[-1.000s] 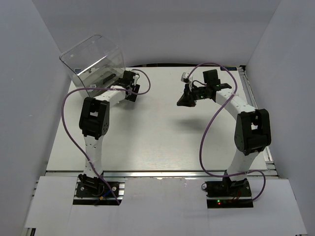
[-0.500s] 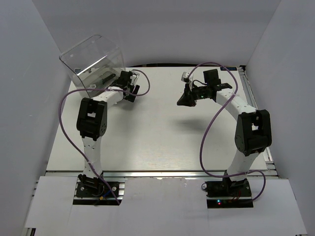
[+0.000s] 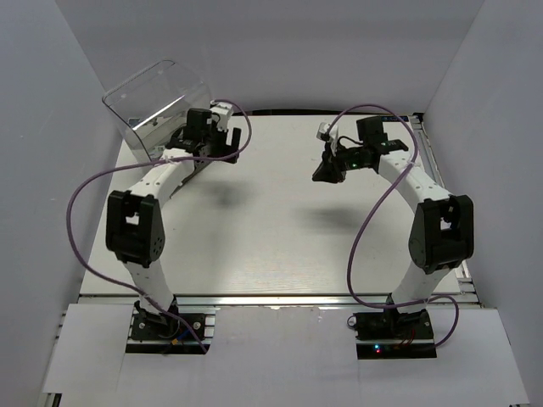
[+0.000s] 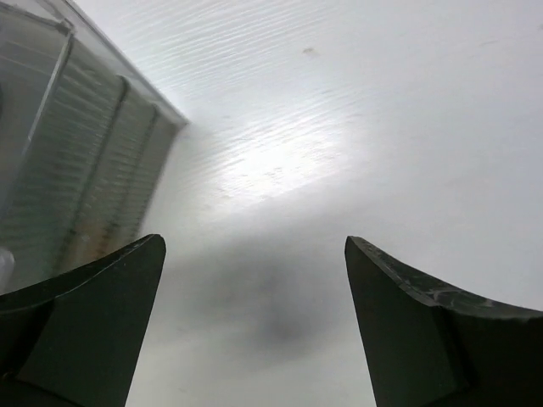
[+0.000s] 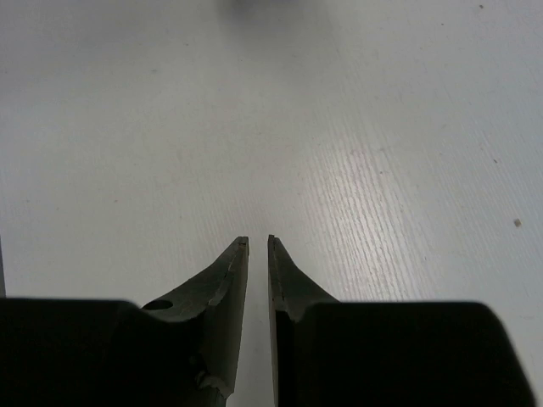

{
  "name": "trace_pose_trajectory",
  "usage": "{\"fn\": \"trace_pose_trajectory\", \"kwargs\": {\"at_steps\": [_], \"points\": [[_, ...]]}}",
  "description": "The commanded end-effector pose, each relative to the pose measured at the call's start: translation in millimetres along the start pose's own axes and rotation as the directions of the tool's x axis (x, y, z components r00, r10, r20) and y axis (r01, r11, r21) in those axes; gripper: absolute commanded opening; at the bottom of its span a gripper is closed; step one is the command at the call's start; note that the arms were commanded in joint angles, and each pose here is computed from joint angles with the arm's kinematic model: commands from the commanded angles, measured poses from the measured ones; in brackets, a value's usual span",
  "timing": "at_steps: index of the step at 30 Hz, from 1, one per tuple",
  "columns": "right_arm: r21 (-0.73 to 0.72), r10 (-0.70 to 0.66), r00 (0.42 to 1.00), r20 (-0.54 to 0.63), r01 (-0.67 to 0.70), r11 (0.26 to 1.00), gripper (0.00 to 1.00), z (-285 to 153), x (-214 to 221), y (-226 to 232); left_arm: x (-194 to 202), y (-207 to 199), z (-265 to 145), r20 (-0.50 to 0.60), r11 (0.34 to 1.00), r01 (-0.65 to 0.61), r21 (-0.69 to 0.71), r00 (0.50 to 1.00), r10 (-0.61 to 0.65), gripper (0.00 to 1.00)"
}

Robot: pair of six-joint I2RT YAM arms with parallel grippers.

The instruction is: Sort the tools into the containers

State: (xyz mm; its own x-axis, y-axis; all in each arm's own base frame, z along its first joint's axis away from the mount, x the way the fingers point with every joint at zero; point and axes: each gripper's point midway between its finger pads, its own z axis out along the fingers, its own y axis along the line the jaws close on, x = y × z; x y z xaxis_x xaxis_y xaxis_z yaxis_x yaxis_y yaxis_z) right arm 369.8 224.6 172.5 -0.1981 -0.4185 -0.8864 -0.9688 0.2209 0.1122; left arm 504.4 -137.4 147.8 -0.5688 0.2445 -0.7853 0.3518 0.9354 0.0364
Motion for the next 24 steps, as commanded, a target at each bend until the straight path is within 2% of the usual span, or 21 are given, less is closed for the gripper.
{"fn": "trace_pose_trajectory", "kwargs": {"at_steps": [1, 2, 5, 6, 7, 10, 15, 19, 24], "points": [[0.076, -0.055, 0.998, -0.026, 0.056, 0.996, 0.23, -27, -25, -5, -29, -44, -54, 0.076, 0.967, 0.140, 0.215, 0.984, -0.160, 0.98], [0.095, -0.056, 0.998, -0.035, 0.059, 0.994, 0.25, -32, -25, -7, -32, -50, -72, 0.101, 0.959, 0.148, 0.241, 0.979, -0.176, 0.98], [0.160, -0.059, 0.997, -0.049, 0.066, 0.985, 0.41, -48, -32, -13, -36, -71, -113, 0.143, 0.918, 0.203, 0.341, 0.954, -0.264, 0.98], [0.183, -0.066, 0.997, -0.050, 0.074, 0.980, 0.69, -54, -38, -13, -37, -76, -124, 0.142, 0.895, 0.245, 0.371, 0.938, -0.316, 0.98], [0.203, -0.063, 0.997, -0.055, 0.073, 0.977, 0.89, -58, -40, -14, -41, -82, -136, 0.174, 0.884, 0.234, 0.406, 0.929, -0.325, 0.98], [0.280, -0.063, 0.995, -0.072, 0.081, 0.957, 0.89, -75, -50, -14, -30, -93, -179, 0.229, 0.850, 0.252, 0.462, 0.892, -0.389, 0.98], [0.393, -0.023, 0.999, -0.042, 0.037, 0.919, 0.90, -92, -57, -13, -16, -95, -218, 0.293, 0.835, 0.268, 0.481, 0.848, -0.441, 0.98], [0.527, 0.033, 0.999, -0.032, -0.011, 0.850, 0.89, -110, -54, -23, -6, -96, -240, 0.318, 0.836, 0.266, 0.480, 0.835, -0.448, 0.98], [0.578, 0.088, 0.996, -0.010, -0.066, 0.813, 0.89, -119, -47, -18, 5, -98, -258, 0.325, 0.830, 0.278, 0.484, 0.823, -0.466, 0.98]]}}
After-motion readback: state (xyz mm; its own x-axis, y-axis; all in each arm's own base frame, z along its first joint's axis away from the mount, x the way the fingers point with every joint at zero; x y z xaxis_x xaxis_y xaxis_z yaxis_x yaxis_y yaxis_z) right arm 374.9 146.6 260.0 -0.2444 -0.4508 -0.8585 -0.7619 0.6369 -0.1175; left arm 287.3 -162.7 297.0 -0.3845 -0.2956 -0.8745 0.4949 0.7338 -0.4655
